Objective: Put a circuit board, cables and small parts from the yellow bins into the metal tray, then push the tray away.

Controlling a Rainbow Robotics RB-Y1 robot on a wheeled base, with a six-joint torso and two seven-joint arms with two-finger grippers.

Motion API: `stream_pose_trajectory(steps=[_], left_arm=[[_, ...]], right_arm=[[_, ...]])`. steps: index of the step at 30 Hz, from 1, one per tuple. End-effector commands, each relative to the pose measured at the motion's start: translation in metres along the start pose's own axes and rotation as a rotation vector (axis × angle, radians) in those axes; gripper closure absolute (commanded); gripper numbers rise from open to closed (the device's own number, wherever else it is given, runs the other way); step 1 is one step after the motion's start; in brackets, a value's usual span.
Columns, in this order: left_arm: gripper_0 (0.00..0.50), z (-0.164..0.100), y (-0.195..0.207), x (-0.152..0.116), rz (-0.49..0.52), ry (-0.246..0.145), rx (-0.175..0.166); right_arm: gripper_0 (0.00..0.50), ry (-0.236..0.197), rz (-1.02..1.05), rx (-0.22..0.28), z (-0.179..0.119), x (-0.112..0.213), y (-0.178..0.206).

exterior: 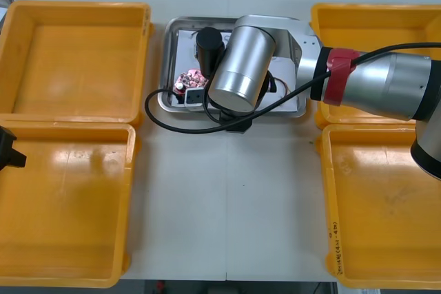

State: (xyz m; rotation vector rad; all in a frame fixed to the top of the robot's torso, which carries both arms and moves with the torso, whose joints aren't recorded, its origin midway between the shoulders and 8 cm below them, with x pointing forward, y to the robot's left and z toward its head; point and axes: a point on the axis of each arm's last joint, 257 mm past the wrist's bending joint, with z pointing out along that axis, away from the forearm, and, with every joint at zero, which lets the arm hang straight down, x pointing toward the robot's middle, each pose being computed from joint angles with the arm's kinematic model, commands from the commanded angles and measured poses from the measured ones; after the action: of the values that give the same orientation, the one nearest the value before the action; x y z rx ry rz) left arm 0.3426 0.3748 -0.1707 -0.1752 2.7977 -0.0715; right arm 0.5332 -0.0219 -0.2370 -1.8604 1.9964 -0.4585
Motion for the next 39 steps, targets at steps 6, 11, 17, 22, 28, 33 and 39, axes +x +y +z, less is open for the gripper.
stream_pose_trajectory(steps=[6, 11, 17, 22, 28, 33, 39], left_arm=[[0.0, -0.012, 0.015, -0.005, 0.087, -0.032, -0.049], [0.0, -0.012, 0.015, -0.005, 0.087, -0.032, -0.049], [0.0, -0.012, 0.015, -0.005, 0.087, -0.032, -0.049], [0.0, -0.012, 0.015, -0.005, 0.087, -0.032, -0.049], [0.0, -0.012, 0.015, -0.005, 0.087, -0.032, -0.049], [0.0, -0.012, 0.015, -0.005, 0.087, -0.032, -0.049], [0.0, -0.012, 0.015, -0.005, 0.087, -0.032, -0.049]], right_arm=[[0.5, -0.027, -0.044, 0.086, -0.018, -0.01, -0.042], [0.5, -0.027, -0.054, 0.107, -0.022, -0.011, -0.052], [0.5, -0.029, -0.053, 0.127, -0.024, -0.011, -0.066], [0.5, -0.046, -0.034, 0.147, -0.024, -0.016, -0.077], [0.5, -0.067, -0.016, 0.156, -0.026, -0.021, -0.084], [0.5, -0.08, -0.018, 0.154, -0.029, -0.029, -0.082], [0.5, -0.101, -0.026, 0.155, -0.033, -0.043, -0.08]])
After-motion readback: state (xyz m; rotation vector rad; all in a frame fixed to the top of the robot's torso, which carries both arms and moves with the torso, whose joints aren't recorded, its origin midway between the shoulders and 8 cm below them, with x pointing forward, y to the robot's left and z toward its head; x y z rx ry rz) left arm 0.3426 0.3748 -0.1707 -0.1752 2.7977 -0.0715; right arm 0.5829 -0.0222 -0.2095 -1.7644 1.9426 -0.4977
